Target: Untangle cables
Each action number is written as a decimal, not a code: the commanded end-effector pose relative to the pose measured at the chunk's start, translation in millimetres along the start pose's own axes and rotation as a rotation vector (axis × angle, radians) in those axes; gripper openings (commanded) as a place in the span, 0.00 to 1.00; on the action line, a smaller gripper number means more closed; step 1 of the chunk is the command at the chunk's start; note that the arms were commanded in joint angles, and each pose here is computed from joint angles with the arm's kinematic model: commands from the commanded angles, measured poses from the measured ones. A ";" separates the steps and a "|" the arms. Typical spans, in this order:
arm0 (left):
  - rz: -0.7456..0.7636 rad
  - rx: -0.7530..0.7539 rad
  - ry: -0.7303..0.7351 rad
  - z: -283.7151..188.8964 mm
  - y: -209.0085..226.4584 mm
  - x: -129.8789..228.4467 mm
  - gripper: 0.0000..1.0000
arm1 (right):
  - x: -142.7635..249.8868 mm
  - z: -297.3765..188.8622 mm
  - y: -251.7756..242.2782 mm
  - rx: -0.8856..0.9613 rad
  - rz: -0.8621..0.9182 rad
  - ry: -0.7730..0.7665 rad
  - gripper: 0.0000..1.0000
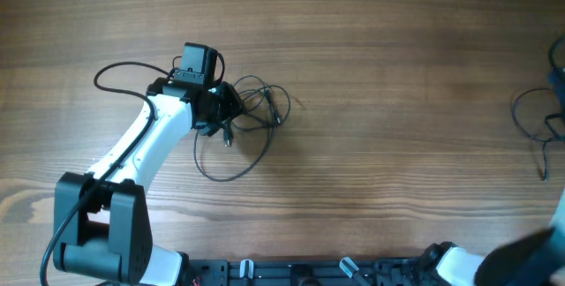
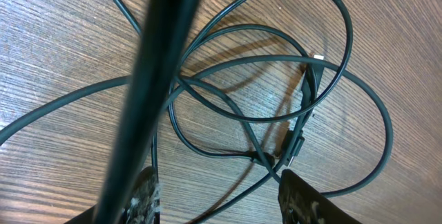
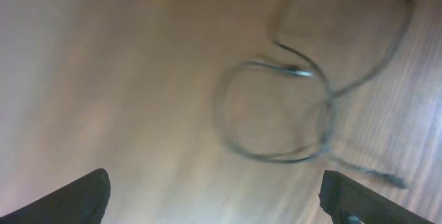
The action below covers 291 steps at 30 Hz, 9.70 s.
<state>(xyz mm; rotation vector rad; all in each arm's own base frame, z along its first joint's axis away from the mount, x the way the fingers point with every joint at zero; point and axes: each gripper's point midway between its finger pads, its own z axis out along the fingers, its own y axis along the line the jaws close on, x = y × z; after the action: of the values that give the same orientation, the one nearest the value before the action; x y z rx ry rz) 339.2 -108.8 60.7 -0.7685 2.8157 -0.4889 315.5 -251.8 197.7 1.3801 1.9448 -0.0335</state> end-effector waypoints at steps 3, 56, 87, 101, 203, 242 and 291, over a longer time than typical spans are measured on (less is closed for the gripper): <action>0.001 -0.015 -0.006 2.2 2.4 0.1 0.55 | 24.7 -49.0 60.3 -0.297 -0.033 0.101 0.99; -0.372 0.020 -0.217 -61.0 1.0 -20.1 1.00 | 339.8 -101.0 148.5 -0.565 -0.869 0.721 1.00; -0.508 -0.092 -0.078 -73.3 78.4 -20.9 1.00 | 573.7 -146.6 150.3 -0.592 -0.891 1.047 0.64; -0.414 -0.107 -0.048 -68.2 83.0 -13.0 1.00 | 592.4 -129.2 156.0 -0.495 -0.695 1.065 0.55; -0.332 -0.588 -0.006 35.3 141.5 2.0 0.04 | 111.9 -190.4 266.5 -0.904 -0.705 0.045 0.04; -0.157 -0.396 -0.012 64.1 75.8 10.5 0.04 | -28.3 -75.2 276.8 -0.422 -0.806 -0.579 0.04; 0.117 0.207 0.032 84.7 -84.1 33.2 0.04 | 199.3 13.4 237.0 -0.644 -0.697 0.500 1.00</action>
<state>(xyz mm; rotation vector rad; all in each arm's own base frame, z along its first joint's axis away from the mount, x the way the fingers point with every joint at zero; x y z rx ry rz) 376.9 -181.7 4.1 -0.7131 2.7214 -0.5161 499.0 -38.9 129.0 0.3002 2.4937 0.2913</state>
